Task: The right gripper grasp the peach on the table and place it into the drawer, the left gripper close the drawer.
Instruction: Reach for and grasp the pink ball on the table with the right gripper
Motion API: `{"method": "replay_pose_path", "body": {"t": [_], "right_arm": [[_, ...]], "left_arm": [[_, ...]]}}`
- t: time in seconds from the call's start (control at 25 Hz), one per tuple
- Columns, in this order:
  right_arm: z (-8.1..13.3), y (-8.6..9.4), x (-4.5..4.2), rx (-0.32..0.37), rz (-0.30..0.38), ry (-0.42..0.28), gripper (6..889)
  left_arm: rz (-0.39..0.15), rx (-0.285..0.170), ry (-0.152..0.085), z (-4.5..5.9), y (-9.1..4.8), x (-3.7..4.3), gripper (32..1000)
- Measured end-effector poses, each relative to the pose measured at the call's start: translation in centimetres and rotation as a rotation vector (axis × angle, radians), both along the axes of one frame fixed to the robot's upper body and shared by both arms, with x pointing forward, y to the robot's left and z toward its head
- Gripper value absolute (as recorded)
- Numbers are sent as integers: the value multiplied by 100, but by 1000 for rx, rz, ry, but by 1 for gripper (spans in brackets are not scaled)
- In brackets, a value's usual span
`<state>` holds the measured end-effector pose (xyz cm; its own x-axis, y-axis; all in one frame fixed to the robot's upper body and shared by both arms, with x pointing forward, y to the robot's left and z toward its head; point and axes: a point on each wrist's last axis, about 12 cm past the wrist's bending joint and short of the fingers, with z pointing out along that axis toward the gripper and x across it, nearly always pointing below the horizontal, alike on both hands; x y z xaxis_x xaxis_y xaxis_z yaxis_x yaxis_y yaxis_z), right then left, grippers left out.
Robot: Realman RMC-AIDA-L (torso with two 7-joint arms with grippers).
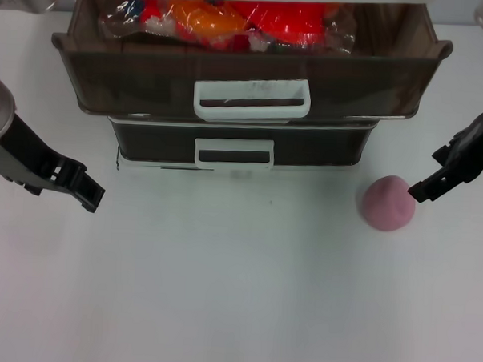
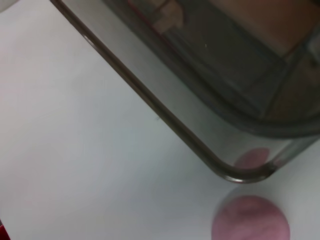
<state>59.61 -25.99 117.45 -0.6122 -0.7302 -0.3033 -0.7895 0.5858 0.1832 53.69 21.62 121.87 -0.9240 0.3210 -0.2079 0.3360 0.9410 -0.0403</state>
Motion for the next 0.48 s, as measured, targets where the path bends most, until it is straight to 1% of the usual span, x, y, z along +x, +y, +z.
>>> {"method": "replay_pose_path", "body": {"t": [0.48], "right_arm": [[-3,-1,-1,3,-1,-1,822]], "left_arm": [[-1,-1,1,-2,-5,-2,801]]}}
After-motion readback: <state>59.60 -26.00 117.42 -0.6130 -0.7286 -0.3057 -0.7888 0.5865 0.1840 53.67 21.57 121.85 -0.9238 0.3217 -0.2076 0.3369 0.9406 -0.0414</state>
